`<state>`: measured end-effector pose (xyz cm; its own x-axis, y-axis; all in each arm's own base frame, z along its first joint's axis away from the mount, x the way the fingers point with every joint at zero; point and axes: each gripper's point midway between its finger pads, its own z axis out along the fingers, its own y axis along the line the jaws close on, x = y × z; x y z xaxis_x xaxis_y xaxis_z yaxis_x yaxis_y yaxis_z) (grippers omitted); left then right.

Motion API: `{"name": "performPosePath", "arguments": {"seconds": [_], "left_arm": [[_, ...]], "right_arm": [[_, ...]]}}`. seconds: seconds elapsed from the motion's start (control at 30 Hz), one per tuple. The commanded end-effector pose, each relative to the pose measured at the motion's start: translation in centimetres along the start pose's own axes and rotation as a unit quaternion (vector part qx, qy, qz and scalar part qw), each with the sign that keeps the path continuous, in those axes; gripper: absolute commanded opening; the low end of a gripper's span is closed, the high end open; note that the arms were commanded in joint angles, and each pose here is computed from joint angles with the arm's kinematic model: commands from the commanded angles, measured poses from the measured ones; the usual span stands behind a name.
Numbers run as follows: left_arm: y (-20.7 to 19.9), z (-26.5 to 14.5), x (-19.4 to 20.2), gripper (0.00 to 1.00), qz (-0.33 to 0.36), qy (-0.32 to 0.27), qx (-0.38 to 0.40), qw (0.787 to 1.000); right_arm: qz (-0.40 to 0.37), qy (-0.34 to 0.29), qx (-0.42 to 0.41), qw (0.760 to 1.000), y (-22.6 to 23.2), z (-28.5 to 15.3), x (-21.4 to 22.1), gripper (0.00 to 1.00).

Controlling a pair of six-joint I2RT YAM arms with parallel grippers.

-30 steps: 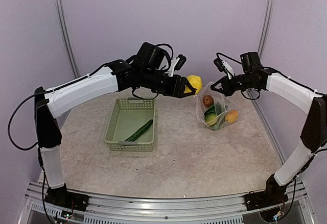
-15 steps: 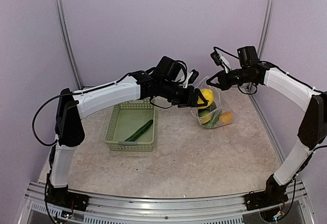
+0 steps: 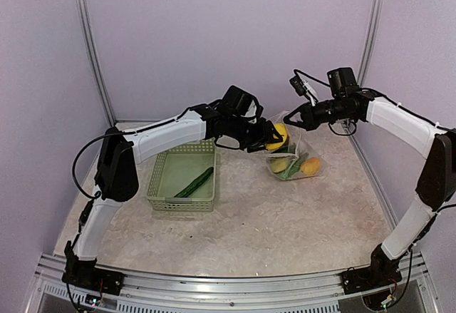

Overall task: Place the food in the zip-top bag and seal the zipper
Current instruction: Place the fake fruit in the zipper food storage bag, then adjust the zipper food storage bag at the corner of the board.

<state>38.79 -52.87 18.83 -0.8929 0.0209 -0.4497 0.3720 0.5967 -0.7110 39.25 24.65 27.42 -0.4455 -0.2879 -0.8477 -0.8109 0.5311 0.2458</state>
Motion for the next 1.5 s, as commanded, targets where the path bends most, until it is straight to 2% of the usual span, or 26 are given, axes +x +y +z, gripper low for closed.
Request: {"name": "performPosePath", "arguments": {"seconds": [0.0,0.23,0.33,0.43,0.53,0.63,0.87,0.97,1.07,1.23,1.47], "left_arm": [[1.9,0.7,-3.1,0.39,-0.065,-0.039,-0.005,0.997],[0.7,1.2,-3.7,0.61,-0.028,-0.054,0.003,0.998],[-0.9,1.0,-2.7,0.7,0.019,-0.048,0.008,0.999],[-1.1,0.0,-2.4,0.84,0.058,-0.065,-0.027,0.996],[-1.2,-1.6,-2.8,0.91,0.086,-0.088,-0.039,0.992],[-3.4,-4.3,-3.6,0.93,0.121,-0.109,-0.026,0.986],[-8.8,-9.3,-1.3,0.92,0.225,-0.133,0.018,0.965],[-6.7,-10.6,-1.0,0.86,0.187,-0.143,-0.037,0.971],[-3.4,-9.6,0.2,0.76,0.134,-0.123,-0.075,0.98],[-0.6,-6.0,2.4,0.66,0.065,-0.073,-0.067,0.993],[1.4,-3.0,2.4,0.55,0.036,-0.051,-0.09,0.994]], "right_arm": [[-0.008,-0.017,-0.039,0.999,2.8,-0.4,-0.7,0.0],[-0.008,-0.023,-0.037,0.999,2.6,-0.4,-1.1,0.0],[-0.008,-0.031,-0.024,0.999,2.0,-0.7,-2.0,0.0],[0.012,-0.038,-0.024,0.999,0.9,-1.3,-2.5,0.0],[0.03,-0.042,-0.023,0.998,-0.3,-1.8,-2.7,0.0],[0.033,-0.046,-0.017,0.998,-1.2,-1.9,-3.0,0.0],[0.036,-0.041,-0.008,0.998,-2.0,-1.7,-2.0,0.0],[0.032,-0.038,-0.01,0.999,-2.0,-1.5,-1.3,0.0],[0.024,-0.042,-0.021,0.999,-1.6,-1.4,-1.0,0.0],[0.024,-0.04,-0.03,0.998,-1.5,-1.0,-0.3,0.0],[0.027,-0.034,-0.031,0.999,-1.6,-0.4,1.3,0.0]]}}
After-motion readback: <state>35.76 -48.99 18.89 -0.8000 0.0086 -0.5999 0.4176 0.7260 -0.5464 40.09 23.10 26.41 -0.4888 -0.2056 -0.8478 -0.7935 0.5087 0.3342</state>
